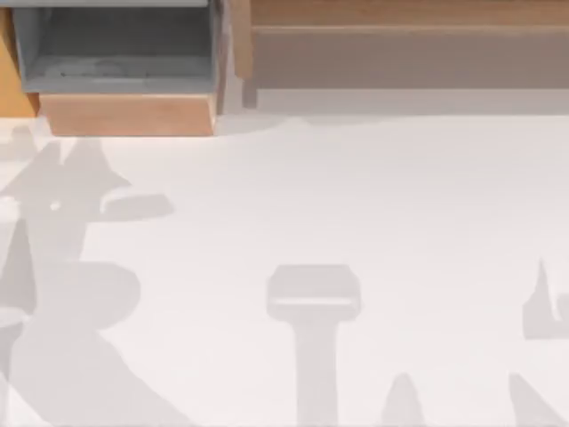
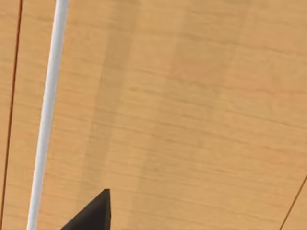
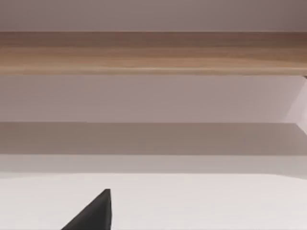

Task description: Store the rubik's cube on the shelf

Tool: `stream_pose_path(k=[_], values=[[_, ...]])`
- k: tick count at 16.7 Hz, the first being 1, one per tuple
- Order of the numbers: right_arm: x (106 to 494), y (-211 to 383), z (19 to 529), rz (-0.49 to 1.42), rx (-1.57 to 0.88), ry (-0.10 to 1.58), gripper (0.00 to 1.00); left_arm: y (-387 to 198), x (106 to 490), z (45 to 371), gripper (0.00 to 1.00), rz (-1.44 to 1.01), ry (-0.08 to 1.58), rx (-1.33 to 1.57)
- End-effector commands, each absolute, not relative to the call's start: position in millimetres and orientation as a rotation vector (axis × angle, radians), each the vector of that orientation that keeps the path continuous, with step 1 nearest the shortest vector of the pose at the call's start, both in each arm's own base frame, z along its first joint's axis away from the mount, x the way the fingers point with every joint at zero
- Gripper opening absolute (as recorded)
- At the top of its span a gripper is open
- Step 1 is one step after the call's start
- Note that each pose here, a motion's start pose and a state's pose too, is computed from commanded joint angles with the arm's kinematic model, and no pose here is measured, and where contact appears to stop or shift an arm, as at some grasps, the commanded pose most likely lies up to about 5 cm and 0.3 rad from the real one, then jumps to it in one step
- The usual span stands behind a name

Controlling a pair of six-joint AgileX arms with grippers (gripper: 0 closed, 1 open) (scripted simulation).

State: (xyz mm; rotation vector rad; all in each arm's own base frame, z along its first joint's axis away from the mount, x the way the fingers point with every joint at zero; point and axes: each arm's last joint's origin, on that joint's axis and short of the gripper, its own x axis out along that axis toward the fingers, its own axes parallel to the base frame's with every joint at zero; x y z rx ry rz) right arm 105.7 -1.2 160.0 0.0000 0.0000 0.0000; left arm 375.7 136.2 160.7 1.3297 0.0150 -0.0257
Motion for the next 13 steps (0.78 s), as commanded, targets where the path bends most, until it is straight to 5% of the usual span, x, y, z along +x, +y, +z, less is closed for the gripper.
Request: stream_pose_path(k=[6, 13], values=[[105.7, -1.2, 160.0, 0.000, 0.000, 0.000, 1.00, 168.1, 405.5, 101.7, 1.00, -0.017, -0.013, 1.550], [105.7, -1.2, 160.0, 0.000, 0.000, 0.000, 1.00, 168.5, 407.7, 94.8, 1.00, -0.022, -0.016, 1.568]])
